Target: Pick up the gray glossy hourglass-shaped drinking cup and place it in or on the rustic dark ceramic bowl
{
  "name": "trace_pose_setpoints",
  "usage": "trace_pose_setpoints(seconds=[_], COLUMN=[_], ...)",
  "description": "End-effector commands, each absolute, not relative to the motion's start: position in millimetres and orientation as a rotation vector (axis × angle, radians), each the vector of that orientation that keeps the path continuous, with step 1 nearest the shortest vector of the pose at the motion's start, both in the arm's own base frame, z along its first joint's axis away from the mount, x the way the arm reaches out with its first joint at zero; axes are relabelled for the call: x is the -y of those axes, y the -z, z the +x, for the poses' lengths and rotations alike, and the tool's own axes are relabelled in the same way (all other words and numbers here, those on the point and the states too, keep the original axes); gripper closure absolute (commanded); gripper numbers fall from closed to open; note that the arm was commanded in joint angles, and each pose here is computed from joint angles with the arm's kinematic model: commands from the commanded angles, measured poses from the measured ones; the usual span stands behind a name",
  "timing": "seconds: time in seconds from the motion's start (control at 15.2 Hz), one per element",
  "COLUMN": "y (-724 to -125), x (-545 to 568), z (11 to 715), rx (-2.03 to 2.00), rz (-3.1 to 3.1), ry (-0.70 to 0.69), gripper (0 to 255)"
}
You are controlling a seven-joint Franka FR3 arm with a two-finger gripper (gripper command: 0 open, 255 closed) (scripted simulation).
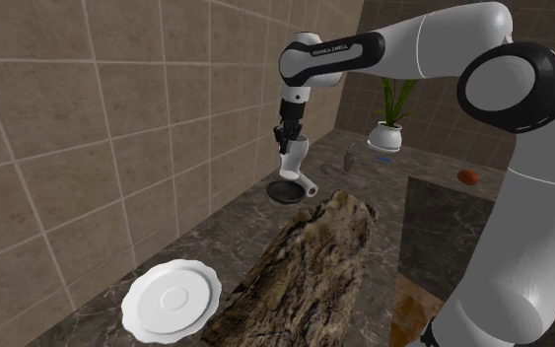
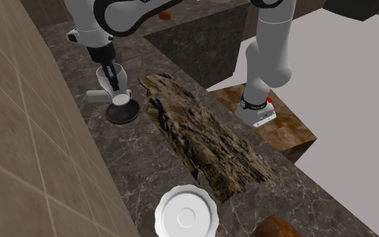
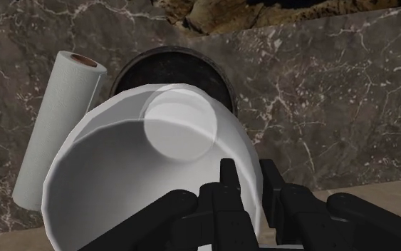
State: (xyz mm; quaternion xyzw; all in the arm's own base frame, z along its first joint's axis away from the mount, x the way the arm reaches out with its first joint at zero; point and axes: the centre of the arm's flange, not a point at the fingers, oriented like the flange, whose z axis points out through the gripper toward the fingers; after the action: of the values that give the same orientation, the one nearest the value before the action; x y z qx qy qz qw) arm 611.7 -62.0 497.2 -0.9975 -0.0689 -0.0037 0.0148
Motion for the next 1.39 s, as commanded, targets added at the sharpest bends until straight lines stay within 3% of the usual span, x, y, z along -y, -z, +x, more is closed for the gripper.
trace_pose_setpoints(seconds=[0.0,0.46,0.99,1.06,1.32], y=[-486.7,-448.4,-448.4,-448.3,-448.3], x=[62.5,62.5,62.5,62.4,62.4], z=[611.8,611.8,611.8,611.8,611.8], rx=[0.215,0.215,0.215,0.215,0.215], rz=[-3.105,-3.105,-3.105,-3.105,-3.105], ry=[0.013,0.013,0.013,0.013,0.013], gripper=[255,255,255,0,0])
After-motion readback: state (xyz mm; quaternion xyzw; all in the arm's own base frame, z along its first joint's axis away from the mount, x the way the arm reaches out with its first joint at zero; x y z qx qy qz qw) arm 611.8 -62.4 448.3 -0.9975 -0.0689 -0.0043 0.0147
